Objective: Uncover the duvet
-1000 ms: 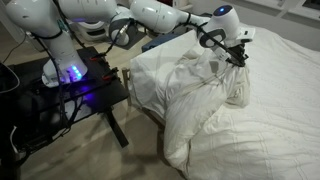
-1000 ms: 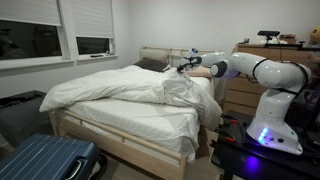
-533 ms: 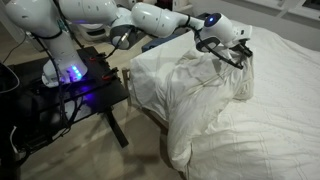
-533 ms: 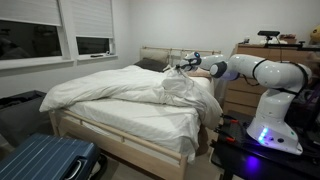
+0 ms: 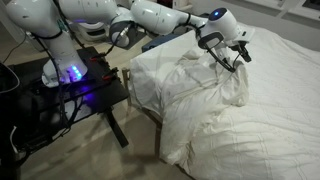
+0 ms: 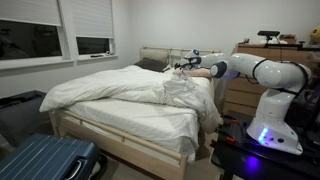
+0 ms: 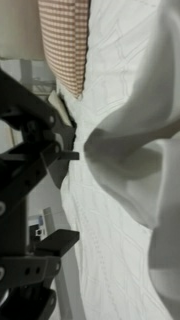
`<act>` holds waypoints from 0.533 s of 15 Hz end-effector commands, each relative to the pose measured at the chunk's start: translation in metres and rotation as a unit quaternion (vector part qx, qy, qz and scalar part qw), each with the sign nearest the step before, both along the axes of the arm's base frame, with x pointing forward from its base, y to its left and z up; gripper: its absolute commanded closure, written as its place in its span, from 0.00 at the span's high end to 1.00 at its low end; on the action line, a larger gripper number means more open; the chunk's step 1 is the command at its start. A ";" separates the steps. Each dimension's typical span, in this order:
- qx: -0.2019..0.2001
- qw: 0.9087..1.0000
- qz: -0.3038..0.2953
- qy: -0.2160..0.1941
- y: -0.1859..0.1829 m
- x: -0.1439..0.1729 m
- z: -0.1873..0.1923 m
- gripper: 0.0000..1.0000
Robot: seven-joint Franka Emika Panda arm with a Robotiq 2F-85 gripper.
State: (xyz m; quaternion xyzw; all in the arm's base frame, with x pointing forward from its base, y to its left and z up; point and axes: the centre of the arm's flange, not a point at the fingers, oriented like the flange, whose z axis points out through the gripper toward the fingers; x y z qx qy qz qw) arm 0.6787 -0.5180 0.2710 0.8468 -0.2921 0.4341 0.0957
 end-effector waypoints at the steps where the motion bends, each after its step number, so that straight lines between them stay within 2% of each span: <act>1: 0.069 0.995 -0.006 0.076 0.020 -0.003 0.016 1.00; 8: 0.142 0.978 0.014 0.150 0.046 0.002 0.042 1.00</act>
